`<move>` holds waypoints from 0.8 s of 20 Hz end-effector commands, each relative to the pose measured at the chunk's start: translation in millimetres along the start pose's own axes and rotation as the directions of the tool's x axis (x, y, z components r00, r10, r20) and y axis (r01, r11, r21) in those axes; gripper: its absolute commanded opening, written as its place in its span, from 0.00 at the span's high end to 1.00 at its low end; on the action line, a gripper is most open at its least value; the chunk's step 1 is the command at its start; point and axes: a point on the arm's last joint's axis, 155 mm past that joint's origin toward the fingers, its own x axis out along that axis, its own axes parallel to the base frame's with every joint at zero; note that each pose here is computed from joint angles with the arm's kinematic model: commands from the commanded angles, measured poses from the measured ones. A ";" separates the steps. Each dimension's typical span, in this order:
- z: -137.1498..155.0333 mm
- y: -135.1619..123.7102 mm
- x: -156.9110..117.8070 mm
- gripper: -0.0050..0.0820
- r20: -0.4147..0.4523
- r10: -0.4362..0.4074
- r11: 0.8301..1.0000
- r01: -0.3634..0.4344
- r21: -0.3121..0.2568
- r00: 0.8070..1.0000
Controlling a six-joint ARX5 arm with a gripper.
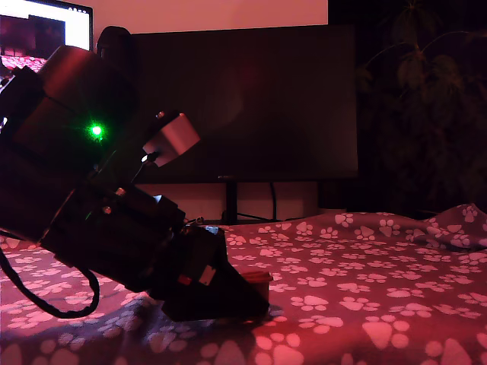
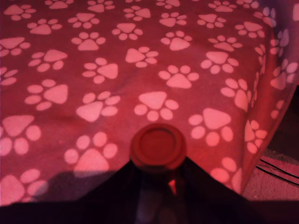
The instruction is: Pick up the coffee capsules on the table and drop them inside the coffee cup
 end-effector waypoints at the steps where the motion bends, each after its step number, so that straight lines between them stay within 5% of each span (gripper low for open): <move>1: 0.1 -1.2 2.5 0.70 0.001 -0.005 1.000 0.005 0.011 1.000; 16: 25.9 -0.7 -9.7 0.78 0.058 0.011 1.000 -0.013 0.024 0.998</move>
